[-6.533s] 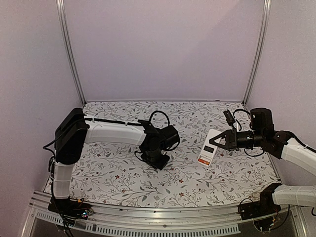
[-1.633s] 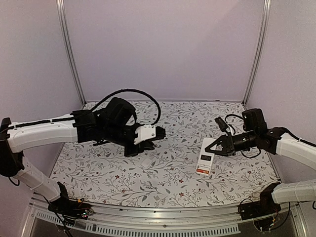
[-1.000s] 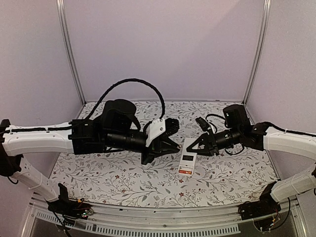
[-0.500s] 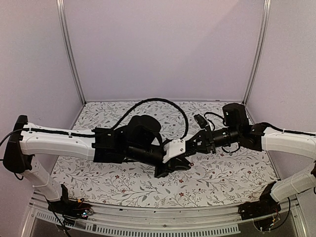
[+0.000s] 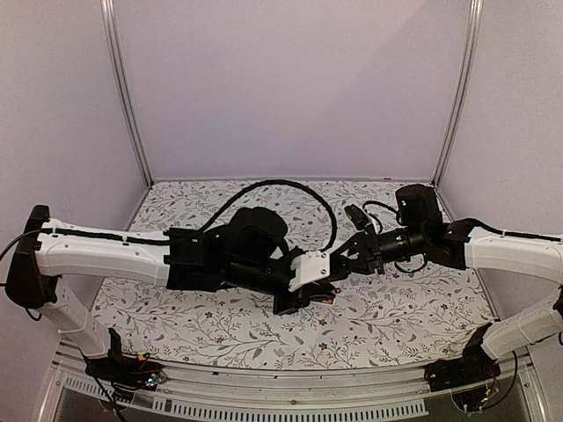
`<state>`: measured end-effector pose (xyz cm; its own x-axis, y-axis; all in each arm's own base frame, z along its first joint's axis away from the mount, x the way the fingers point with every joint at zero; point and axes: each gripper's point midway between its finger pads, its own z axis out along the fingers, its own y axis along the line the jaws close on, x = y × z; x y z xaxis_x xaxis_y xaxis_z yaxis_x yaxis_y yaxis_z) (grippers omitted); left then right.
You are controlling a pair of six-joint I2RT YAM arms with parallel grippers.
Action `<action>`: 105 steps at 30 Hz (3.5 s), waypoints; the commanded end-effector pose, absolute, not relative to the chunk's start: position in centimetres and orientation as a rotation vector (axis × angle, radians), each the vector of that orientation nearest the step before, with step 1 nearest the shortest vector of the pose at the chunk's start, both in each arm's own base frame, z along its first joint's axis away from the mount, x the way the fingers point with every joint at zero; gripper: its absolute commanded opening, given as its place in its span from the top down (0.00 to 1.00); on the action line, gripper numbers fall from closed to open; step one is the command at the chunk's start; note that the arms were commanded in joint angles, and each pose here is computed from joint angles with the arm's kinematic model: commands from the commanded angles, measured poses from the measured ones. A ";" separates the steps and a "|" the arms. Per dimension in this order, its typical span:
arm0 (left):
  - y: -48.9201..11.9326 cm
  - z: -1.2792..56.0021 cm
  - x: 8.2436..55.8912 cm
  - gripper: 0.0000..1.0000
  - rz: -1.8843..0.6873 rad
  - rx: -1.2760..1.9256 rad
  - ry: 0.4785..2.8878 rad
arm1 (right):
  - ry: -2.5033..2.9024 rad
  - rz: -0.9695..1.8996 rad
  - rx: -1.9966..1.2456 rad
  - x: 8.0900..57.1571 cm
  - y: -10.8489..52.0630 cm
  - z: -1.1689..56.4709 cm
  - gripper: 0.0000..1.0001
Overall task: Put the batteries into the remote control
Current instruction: Place the battery in the battery compartment, then load the battery into the battery compartment.
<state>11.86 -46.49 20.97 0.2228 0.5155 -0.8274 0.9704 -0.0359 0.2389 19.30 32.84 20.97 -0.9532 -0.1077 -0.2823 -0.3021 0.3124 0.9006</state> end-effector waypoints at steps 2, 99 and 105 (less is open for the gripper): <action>-45.8 19.2 11.7 1.00 -0.632 1.735 1.400 | 2.405 1.735 -0.405 18.7 33.1 20.6 1.00; -45.2 20.9 15.3 0.24 -1.415 0.813 2.107 | 2.294 1.742 -0.324 21.7 33.4 22.7 1.00; -45.4 20.7 15.2 0.23 -1.406 0.829 2.106 | 2.298 1.744 -0.317 21.7 33.5 22.6 1.00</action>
